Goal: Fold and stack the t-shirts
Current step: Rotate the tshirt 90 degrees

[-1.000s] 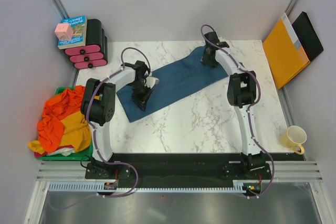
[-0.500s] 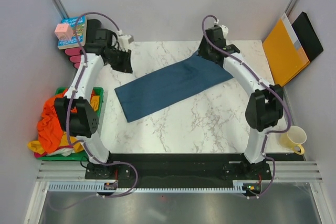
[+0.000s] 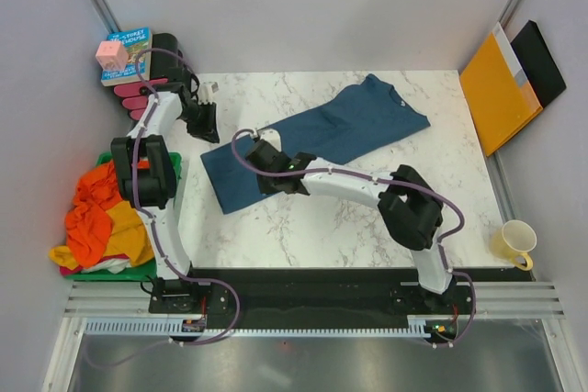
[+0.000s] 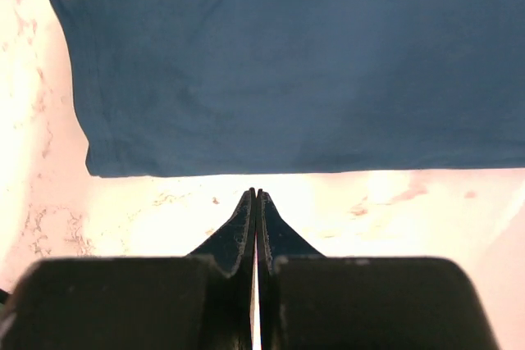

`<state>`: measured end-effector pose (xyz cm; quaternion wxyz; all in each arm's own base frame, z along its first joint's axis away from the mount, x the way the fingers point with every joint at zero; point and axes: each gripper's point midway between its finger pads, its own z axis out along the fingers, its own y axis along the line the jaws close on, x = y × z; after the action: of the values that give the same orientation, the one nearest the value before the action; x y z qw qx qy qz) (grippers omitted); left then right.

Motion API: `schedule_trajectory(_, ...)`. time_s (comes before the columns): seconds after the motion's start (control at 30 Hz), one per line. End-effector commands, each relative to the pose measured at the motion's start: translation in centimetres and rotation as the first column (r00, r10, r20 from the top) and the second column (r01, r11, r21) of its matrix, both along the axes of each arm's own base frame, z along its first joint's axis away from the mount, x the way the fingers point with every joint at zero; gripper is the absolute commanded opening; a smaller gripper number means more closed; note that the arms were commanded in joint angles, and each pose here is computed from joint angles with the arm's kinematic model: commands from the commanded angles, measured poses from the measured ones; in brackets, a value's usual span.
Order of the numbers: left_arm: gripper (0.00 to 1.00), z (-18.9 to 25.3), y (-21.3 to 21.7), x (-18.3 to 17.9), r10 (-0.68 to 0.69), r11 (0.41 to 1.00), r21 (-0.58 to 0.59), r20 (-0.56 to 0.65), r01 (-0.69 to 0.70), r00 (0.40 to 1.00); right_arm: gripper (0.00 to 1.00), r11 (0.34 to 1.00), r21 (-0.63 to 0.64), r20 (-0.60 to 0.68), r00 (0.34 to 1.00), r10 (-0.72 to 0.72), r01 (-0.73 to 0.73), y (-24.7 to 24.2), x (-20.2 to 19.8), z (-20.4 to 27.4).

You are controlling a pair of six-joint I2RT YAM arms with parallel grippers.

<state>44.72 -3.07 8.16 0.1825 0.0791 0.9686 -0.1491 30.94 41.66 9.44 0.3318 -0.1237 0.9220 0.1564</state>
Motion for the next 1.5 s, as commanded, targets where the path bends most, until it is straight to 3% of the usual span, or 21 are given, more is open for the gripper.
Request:
schedule_trajectory(0.0, 0.24, 1.9, 1.2, 0.5, 0.07, 0.997, -0.018, 0.071, -0.068, 0.995, 0.0, 0.997, 0.073, 0.034, 0.999, -0.021, 0.019, 4.0, 0.3, 0.0)
schedule_trajectory(0.2, 0.23, 1.1, 2.2, -0.7, 0.076, 0.997, 0.016, 0.053, -0.077, 0.996, 0.0, 0.997, 0.072, -0.005, 1.0, 0.007, -0.006, 7.2, -1.1, -4.1)
schedule_trajectory(0.57, 0.23, 1.0, 2.7, -3.0, 0.066, 0.997, 0.037, 0.062, -0.068, 0.996, 0.0, 0.99, 0.128, 0.014, 0.998, -0.061, 0.059, 8.4, -0.4, -5.8)
schedule_trajectory(0.7, 0.23, 1.1, 2.7, -3.5, 0.064, 0.997, 0.038, 0.062, -0.067, 0.996, 0.01, 0.997, -0.012, -0.104, 0.991, -0.08, 0.079, 5.5, -2.7, -10.7)
schedule_trajectory(0.83, 0.23, 1.4, 2.6, -3.9, 0.049, 0.998, 0.035, 0.068, -0.051, 0.997, 0.01, 0.984, -0.13, -0.189, 0.972, -0.142, 0.118, -1.1, -6.8, -13.9)
schedule_trajectory(1.13, 0.24, 2.1, 2.1, -4.2, 0.037, 0.999, 0.013, 0.078, -0.039, 0.996, 0.02, 0.933, -0.245, -0.181, 0.933, -0.311, 0.263, -10.3, -15.2, -10.9)
schedule_trajectory(1.23, 0.24, 1.9, 1.8, -4.8, 0.029, 1.0, -0.003, 0.066, -0.029, 0.997, 0.04, 0.893, -0.31, -0.116, 0.919, -0.376, 0.326, -13.2, -18.3, -9.1)
schedule_trajectory(1.37, 0.24, 2.2, 1.4, -5.6, 0.003, 1.0, -0.01, 0.074, -0.003, 0.997, 0.1, 0.821, -0.376, -0.098, 0.863, -0.495, 0.428, -16.4, -23.3, -7.2)
schedule_trajectory(1.47, 0.24, 2.4, 1.5, -6.1, -0.025, 1.0, 0.003, 0.083, 0.025, 0.996, 0.17, 0.804, -0.41, -0.076, 0.862, -0.501, 0.431, -17.3, -26.8, -5.9)
